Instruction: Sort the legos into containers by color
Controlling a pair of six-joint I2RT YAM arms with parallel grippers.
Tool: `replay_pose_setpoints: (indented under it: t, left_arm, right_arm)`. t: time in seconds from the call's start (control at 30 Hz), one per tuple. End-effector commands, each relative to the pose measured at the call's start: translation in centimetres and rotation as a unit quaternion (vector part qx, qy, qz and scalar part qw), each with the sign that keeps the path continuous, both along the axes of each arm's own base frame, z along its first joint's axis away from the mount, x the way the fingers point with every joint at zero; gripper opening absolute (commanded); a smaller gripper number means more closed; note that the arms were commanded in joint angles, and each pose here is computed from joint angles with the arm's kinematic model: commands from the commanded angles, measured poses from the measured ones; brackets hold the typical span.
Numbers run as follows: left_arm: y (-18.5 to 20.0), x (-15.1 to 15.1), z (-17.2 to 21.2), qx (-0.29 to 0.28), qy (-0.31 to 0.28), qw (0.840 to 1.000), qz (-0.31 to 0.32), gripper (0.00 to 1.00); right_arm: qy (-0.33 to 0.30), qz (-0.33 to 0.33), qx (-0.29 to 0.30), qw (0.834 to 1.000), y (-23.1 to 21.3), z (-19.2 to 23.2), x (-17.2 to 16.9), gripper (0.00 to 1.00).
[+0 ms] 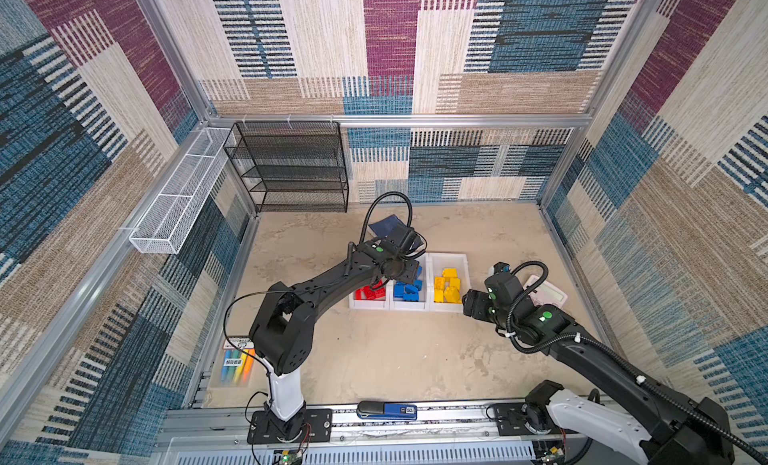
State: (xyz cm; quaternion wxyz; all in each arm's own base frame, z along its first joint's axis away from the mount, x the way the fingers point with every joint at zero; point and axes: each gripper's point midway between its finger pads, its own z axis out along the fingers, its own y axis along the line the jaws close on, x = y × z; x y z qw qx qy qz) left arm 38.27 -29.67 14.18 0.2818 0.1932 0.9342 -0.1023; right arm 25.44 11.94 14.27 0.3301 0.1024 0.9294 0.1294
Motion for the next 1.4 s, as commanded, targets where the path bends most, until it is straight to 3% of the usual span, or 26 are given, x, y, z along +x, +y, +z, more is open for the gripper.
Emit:
replay_pose_setpoints:
  t: [0.0, 0.17, 0.33, 0.43, 0.47, 0.57, 0.63, 0.7, 0.77, 0.83, 0.93, 1.03, 1.1, 1.17, 1.23, 1.3, 1.37]
  left_arm:
    - [0.4, 1.1, 1.6, 0.0, -0.029, 1.0, 0.0, 0.69]
    - [2.1, 0.7, 4.8, -0.024, -0.079, 0.996, 0.016, 0.74]
    - [8.2, -0.3, 9.3, -0.026, -0.191, 0.978, 0.08, 0.79]
    - [13.4, -1.4, 11.6, -0.016, -0.284, 0.949, 0.133, 0.88]
    - [15.6, -2.0, 12.2, -0.007, -0.318, 0.934, 0.162, 0.97]
    - [22.0, -3.6, 12.5, 0.039, -0.391, 0.883, 0.256, 0.99]
    - [24.9, -4.6, 11.1, 0.078, -0.418, 0.861, 0.278, 0.99]
    - [26.6, -5.2, 8.2, 0.12, -0.409, 0.863, 0.271, 0.99]
    - [29.1, -5.6, 4.7, 0.136, -0.368, 0.869, 0.302, 0.99]
    - [30.8, -5.6, 1.9, 0.128, -0.336, 0.872, 0.332, 0.99]
    - [31.7, -4.6, -1.1, 0.106, -0.317, 0.884, 0.326, 0.99]
    - [32.0, -2.7, -1.8, 0.1, -0.302, 0.894, 0.316, 0.99]
    - [32.1, -1.3, -1.4, 0.071, -0.326, 0.89, 0.311, 0.98]
    - [32.4, 0.0, -2.3, 0.049, -0.317, 0.897, 0.304, 0.98]
    - [32.6, 1.3, -4.6, 0.024, -0.293, 0.91, 0.294, 0.98]
    - [32.3, 1.7, -4.8, 0.014, -0.287, 0.915, 0.283, 0.98]
    - [32.4, 1.8, -5.0, 0.016, -0.291, 0.914, 0.281, 0.98]
  right_arm:
    - [-0.002, -0.01, 0.0, 1.0, -0.3, 0.5, -0.1, 0.85]
    - [-0.023, -0.008, 0.008, 1.0, -0.2, 1.3, 0.3, 0.86]
    - [-0.103, -0.009, -0.007, 0.995, -0.6, 4.4, 2.1, 0.86]
    - [-0.188, -0.021, -0.043, 0.981, -1.5, 7.6, 4.0, 0.92]
    - [-0.222, -0.029, -0.056, 0.973, -1.9, 8.7, 4.7, 0.94]
    - [-0.304, -0.082, -0.124, 0.941, -4.7, 9.9, 6.3, 0.99]
    - [-0.345, -0.109, -0.152, 0.92, -6.7, 9.8, 7.3, 0.99]
    - [-0.376, -0.119, -0.163, 0.905, -8.6, 8.8, 8.1, 1.0]
    - [-0.39, -0.124, -0.145, 0.901, -10.4, 6.7, 8.6, 1.0]
    - [-0.386, -0.126, -0.134, 0.904, -11.6, 4.8, 9.1, 1.0]
    - [-0.386, -0.138, -0.156, 0.899, -13.0, 2.7, 9.6, 1.0]
    - [-0.367, -0.121, -0.164, 0.908, -13.6, 1.4, 11.3, 1.0]
    - [-0.393, -0.098, -0.187, 0.895, -13.5, 2.1, 11.7, 1.0]
    - [-0.404, -0.104, -0.166, 0.893, -14.5, 1.4, 11.7, 0.99]
    - [-0.388, -0.065, -0.158, 0.906, -13.5, 0.5, 12.4, 1.0]
    - [-0.426, -0.055, -0.157, 0.889, -13.0, 0.8, 11.1, 1.0]
    - [-0.4, -0.066, -0.155, 0.901, -13.5, 0.1, 11.6, 1.0]
